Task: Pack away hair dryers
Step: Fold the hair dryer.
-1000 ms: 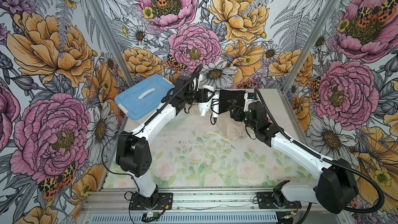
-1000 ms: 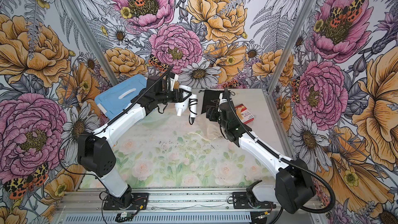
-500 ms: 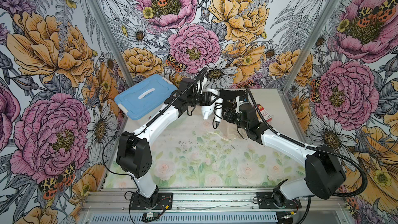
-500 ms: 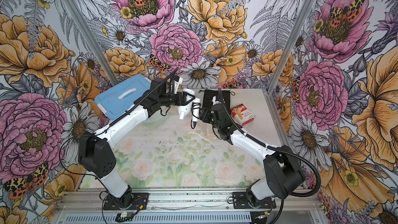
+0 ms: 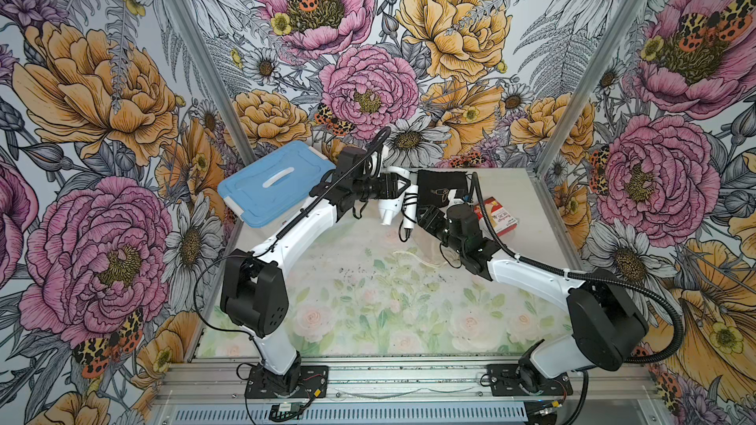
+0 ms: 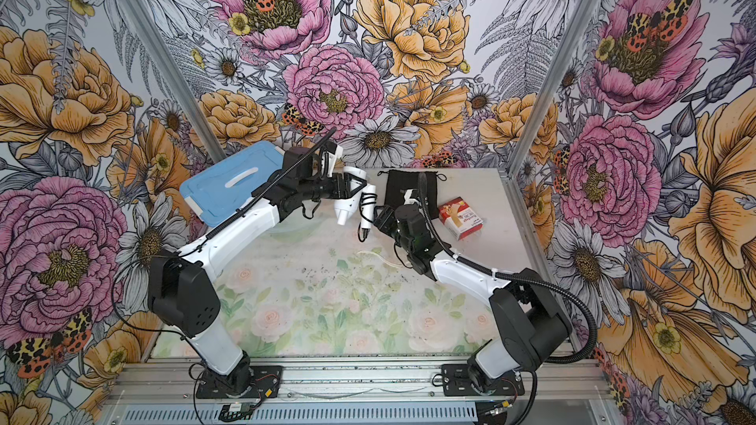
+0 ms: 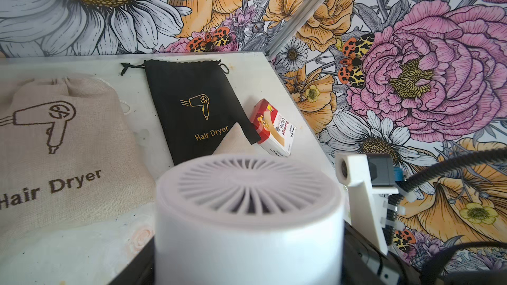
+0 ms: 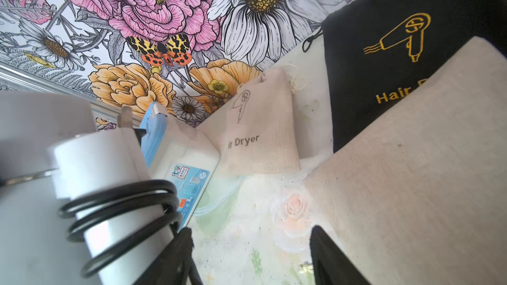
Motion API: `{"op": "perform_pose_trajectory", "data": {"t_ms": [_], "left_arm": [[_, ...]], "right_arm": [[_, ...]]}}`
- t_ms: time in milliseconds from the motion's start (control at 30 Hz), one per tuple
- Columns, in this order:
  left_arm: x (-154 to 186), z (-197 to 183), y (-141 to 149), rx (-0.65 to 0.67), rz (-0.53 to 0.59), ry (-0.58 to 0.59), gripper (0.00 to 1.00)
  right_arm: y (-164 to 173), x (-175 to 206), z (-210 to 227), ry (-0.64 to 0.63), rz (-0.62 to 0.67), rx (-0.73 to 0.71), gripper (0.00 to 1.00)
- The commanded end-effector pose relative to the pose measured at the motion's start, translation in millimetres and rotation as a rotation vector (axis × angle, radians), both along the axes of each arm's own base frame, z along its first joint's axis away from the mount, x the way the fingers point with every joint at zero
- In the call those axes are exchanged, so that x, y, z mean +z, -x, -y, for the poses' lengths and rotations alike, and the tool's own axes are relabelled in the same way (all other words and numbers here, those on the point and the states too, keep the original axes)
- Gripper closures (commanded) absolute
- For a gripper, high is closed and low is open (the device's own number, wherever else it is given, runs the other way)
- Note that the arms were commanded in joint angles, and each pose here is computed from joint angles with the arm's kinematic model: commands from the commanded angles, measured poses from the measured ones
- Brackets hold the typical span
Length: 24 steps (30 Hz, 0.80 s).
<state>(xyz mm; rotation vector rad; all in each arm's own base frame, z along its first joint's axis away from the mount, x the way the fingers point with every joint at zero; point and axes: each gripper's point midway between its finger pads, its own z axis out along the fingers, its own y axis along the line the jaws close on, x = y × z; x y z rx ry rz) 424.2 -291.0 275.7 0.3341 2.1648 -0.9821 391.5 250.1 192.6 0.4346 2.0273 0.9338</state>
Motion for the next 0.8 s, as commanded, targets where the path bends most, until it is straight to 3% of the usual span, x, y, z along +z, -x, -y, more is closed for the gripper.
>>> {"op": "perform_pose_trajectory", "data": {"t_ms": [0,267,467,667,767], "left_arm": [[42,25,7,-0.073,0.097,0.103,0.65],[42,26,5,-0.077,0.096,0.116,0.65],[43,24,6,-0.077,0.098,0.117,0.65],[53,18,5,-0.076,0.101,0.141,0.65],[61,15,3,-0.079,0.095,0.186,0.65]], "right_arm": [[26,49,-62,-0.190,0.103,0.201,0.32],[33,54,-87,-0.242,0.097,0.252,0.32],[36,46,-86,-0.197,0.083,0.251,0.33],[33,35,-36,-0.039,0.110,0.175,0.31],[37,51,-7,0.046,0.192,0.162,0.29]]}}
